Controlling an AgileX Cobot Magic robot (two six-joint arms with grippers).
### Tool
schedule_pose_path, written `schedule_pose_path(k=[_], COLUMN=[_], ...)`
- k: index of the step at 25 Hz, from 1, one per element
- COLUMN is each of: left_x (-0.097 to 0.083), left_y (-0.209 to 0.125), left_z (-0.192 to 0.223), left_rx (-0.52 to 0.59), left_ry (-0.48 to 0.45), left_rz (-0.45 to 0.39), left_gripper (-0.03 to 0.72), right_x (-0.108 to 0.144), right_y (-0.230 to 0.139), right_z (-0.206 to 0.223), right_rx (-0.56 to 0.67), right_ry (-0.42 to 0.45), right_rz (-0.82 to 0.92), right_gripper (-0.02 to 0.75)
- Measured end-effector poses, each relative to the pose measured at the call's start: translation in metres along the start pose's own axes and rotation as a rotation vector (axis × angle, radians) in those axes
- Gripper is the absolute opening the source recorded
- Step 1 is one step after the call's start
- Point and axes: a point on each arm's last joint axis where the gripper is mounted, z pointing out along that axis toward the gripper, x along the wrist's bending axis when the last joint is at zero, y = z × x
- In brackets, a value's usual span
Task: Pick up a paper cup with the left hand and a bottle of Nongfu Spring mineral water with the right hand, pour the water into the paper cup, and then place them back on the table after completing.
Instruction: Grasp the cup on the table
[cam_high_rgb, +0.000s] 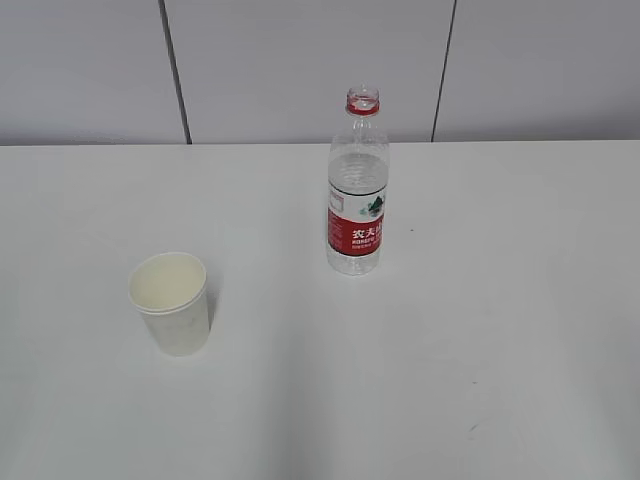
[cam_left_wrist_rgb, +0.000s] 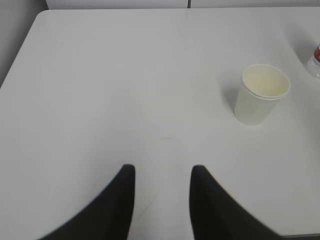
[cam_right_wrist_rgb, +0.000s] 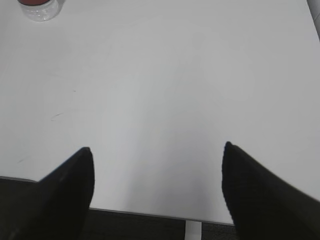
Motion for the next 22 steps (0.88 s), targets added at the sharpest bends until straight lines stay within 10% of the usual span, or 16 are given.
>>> schedule_pose_path(k=[15,22], left_x=[0.0000,0.0000], left_y=[0.0000,0.0000], left_z=[0.0000,0.0000], left_rx=[0.000,0.000], left_ry=[0.000,0.000], left_rz=[0.000,0.000], left_gripper=[0.250,0.549], right_x=[0.0000,0.0000], right_y=[0.0000,0.0000], right_z=[0.0000,0.0000], right_rx=[0.000,0.000], right_ry=[0.000,0.000], right_rz=[0.000,0.000], right_gripper=[0.587,0.587])
